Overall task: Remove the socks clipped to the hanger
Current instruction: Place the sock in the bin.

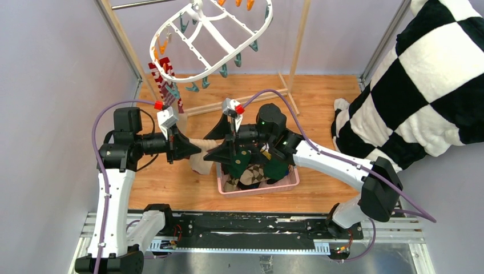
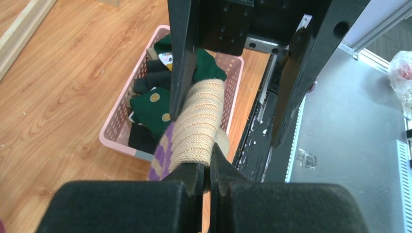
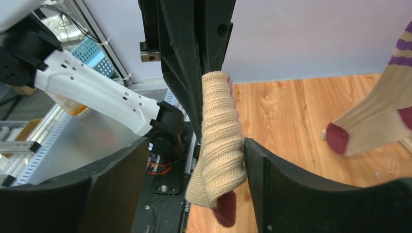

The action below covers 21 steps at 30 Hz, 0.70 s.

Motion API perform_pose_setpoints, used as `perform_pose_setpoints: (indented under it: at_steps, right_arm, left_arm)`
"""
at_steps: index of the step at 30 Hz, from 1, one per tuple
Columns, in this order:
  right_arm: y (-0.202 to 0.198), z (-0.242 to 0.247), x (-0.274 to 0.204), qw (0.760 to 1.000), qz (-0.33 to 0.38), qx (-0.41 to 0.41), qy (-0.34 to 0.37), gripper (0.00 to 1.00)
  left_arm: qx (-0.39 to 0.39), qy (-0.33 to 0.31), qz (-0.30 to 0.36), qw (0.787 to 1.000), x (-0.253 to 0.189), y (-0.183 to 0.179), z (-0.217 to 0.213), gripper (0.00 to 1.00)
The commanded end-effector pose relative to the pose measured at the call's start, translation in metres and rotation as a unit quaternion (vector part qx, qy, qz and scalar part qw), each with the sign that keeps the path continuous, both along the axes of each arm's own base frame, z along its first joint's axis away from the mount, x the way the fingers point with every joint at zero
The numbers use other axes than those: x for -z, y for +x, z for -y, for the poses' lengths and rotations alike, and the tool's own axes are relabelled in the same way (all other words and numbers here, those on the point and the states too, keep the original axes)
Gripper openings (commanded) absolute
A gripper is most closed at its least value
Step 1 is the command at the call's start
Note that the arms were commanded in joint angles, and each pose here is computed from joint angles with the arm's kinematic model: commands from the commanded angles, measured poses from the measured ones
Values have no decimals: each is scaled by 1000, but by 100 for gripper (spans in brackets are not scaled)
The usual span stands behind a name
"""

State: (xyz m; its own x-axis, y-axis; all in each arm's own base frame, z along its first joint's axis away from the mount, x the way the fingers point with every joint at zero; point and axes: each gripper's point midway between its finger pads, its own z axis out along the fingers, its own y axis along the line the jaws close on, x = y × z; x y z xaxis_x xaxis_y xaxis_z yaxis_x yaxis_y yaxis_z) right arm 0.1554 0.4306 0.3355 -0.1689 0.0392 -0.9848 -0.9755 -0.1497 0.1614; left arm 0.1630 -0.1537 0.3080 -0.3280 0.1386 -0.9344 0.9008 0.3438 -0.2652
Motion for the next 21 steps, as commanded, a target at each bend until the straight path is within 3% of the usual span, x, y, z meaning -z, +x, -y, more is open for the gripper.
perform_pose_setpoints:
  at_steps: [1,2,4,5,6,10,11,16,21]
  right_arm:
    - [-12,-6,-11,999,32,-25,17,67]
    - [-12,-5,-11,999,31,-24,14,55]
    - [-11,-2,-9,999,30,-19,4,21]
    - [-10,0,-7,1000,26,-11,-3,6]
    - [-9,3,-5,1000,20,-1,-12,1]
    - [0,21,18,997,-14,51,-59,0]
    - [5,28,25,995,-26,69,-70,0]
    - [27,70,82,973,-111,151,-132,0]
    - [53,113,148,925,-216,228,-214,0]
  left_arm:
    - [12,-11,6,1000,-12,-6,4,0]
    - [11,-10,6,1000,-12,-6,4,0]
    - [9,-10,2,1000,-11,-4,3,5]
    - [6,-8,-1,1000,-10,-3,3,13]
    - [2,-5,-5,1000,-9,-1,2,28]
    - [-38,24,-21,999,0,15,-6,94]
    - [-51,36,-19,998,3,20,-10,99]
    - [-102,78,-13,992,9,35,-24,100]
    - [-133,106,-1,985,12,42,-35,100]
